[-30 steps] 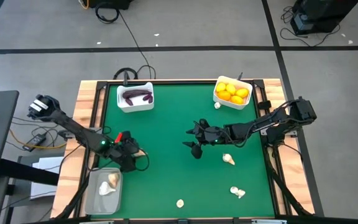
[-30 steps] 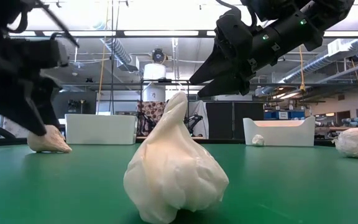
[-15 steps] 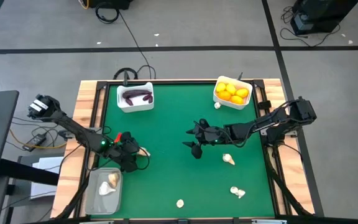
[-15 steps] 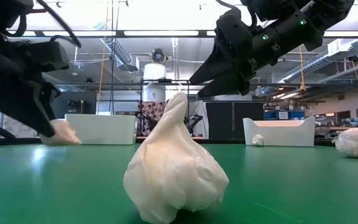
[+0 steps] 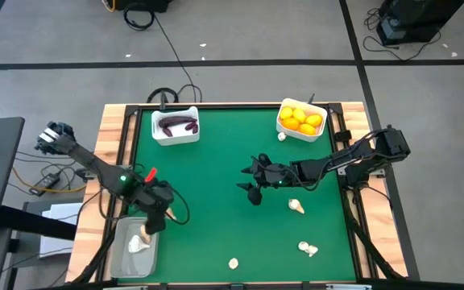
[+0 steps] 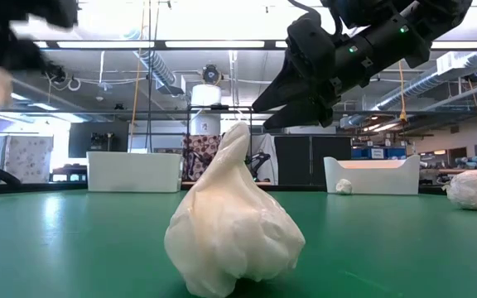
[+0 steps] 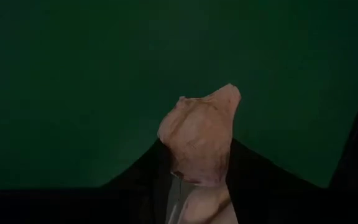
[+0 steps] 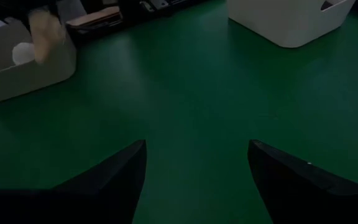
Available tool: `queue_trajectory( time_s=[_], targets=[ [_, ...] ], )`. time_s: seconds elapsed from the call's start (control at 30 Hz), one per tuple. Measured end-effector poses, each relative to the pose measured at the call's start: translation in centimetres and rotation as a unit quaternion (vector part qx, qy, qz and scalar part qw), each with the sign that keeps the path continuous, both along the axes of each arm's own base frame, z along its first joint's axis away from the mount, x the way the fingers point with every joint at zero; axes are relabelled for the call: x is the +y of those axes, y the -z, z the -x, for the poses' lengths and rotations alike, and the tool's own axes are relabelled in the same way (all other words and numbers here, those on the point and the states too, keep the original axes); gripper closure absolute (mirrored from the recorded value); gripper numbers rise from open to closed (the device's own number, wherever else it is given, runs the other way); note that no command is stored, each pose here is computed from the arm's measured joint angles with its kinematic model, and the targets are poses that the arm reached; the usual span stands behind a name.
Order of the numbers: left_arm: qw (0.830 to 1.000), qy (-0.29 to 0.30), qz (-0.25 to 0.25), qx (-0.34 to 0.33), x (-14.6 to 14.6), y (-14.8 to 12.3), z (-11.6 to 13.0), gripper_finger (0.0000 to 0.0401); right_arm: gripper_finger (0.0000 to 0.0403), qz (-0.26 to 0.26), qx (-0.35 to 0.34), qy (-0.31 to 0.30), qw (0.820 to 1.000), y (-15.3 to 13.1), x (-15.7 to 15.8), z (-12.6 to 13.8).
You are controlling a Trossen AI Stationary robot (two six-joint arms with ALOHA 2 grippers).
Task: Sort produce into baskets
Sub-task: Put the middle left white garlic into the gray bin
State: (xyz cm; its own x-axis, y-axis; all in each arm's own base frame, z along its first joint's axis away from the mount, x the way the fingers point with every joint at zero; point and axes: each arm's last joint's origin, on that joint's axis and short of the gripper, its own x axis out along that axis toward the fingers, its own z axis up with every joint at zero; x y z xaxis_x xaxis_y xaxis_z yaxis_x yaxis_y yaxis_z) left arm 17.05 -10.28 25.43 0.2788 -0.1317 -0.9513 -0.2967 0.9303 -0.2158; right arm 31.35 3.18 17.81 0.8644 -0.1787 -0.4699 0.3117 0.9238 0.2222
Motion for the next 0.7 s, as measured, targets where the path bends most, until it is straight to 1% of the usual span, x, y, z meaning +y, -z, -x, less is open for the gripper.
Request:
queue_trajectory(
  time_s=[0.13,0.2,0.27,0.37,0.5,0.57,0.7],
  targets=[
    [0.999,-0.024,-0.023,0.012,0.4,-3.6,0.6,0.0266,0.0113,-0.005,-0.001,0.003,1.000,0.0,0.0,0.0],
    [0.999,-0.031,-0.018,0.025,0.3,-4.5,1.1,0.0266,0.0113,-0.005,-0.001,0.003,1.000,0.0,0.0,0.0],
    [0.998,-0.030,-0.006,0.046,-0.1,-4.7,1.6,0.0266,0.0113,-0.003,-0.001,0.002,1.000,0.0,0.0,0.0],
    [0.996,-0.035,0.034,0.079,-1.2,-4.1,2.3,0.0266,0.0113,0.005,0.002,-0.006,1.000,0.0,0.0,0.0],
    [0.989,-0.027,0.084,0.122,-3.1,-2.6,3.3,0.0265,0.0113,0.011,0.006,-0.012,1.000,0.0,0.1,0.0],
    [0.986,-0.027,0.096,0.132,-3.7,-1.6,3.7,0.0265,0.0113,0.011,0.009,-0.013,1.000,0.1,0.1,0.1],
    [0.985,-0.038,0.099,0.139,-4.2,0.4,4.2,0.0255,0.0113,0.004,0.010,-0.013,1.000,0.1,0.2,0.1]
  ],
)
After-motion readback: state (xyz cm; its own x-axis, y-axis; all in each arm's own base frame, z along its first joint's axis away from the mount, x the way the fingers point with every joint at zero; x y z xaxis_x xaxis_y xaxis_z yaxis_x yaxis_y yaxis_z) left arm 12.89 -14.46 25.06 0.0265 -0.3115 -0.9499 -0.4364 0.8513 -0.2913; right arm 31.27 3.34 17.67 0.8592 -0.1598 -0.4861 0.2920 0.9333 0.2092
